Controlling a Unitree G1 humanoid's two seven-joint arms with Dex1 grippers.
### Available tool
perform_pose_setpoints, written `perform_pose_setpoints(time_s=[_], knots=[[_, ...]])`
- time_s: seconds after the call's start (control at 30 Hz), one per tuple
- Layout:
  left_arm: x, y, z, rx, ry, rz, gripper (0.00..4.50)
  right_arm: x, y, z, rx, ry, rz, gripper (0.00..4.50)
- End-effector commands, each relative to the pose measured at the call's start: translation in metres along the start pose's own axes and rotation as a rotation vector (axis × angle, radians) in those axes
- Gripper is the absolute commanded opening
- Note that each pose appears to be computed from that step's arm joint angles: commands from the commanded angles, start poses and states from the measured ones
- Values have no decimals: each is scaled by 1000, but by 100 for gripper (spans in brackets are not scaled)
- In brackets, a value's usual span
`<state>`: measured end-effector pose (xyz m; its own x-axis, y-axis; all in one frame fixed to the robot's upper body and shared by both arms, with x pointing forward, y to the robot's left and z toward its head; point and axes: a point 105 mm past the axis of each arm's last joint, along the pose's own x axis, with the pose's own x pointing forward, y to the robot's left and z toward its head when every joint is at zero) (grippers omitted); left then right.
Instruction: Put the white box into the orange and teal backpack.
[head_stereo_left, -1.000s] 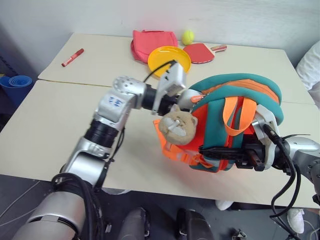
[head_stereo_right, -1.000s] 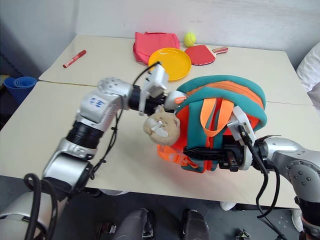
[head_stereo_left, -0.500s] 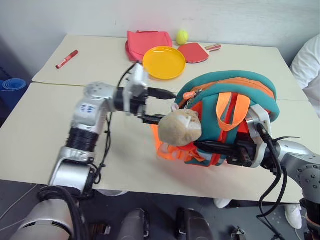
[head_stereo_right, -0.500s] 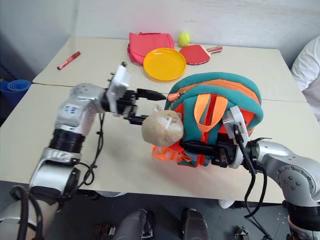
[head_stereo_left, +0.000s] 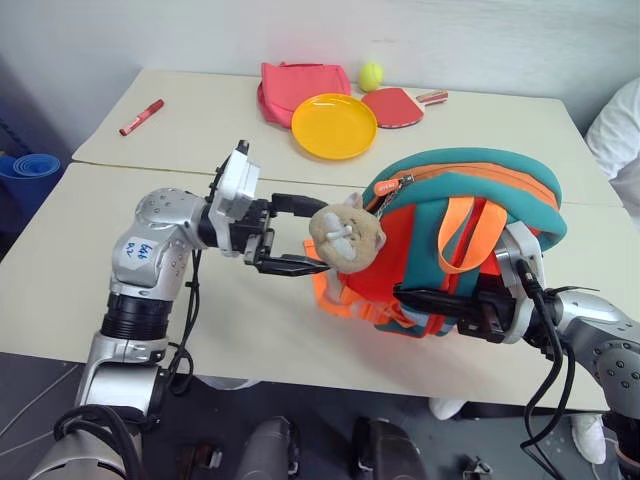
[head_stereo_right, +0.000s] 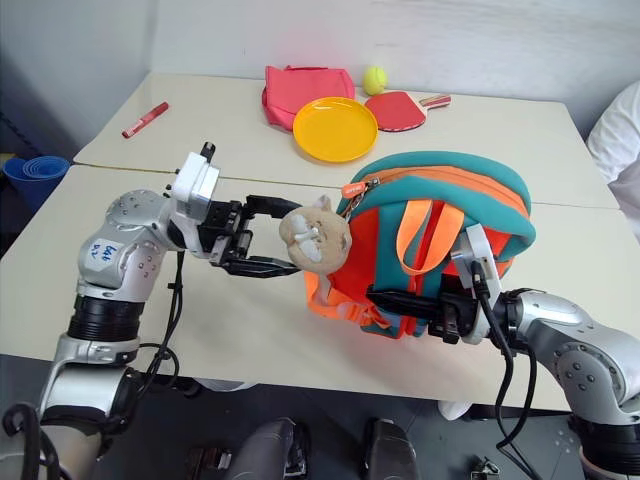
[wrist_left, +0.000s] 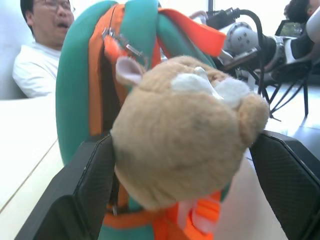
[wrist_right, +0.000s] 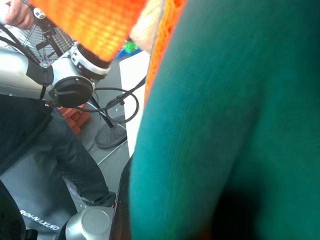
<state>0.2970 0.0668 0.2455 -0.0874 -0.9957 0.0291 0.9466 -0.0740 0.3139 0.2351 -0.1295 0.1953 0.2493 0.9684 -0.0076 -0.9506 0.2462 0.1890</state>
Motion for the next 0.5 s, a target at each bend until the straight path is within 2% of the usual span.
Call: perform_pose_setpoints(time_s=[0.03, 0.17, 0.27, 0.33, 0.5], knots=[[10, -2, 7, 32, -45, 24, 379, 1, 4, 1, -13, 15, 18, 0], [9, -8, -2, 19, -13, 15, 268, 2, 5, 2, -13, 17, 18, 0], [-7, -2, -3, -5, -2, 62, 184, 2, 5, 5, -20, 14, 7, 0], [-19, 5, -1, -13, 5, 111, 158, 3, 6, 7, -24, 10, -2, 0], [-88, 26, -22, -45, 199, 336, 158, 3, 9, 9, -15, -10, -44, 0]])
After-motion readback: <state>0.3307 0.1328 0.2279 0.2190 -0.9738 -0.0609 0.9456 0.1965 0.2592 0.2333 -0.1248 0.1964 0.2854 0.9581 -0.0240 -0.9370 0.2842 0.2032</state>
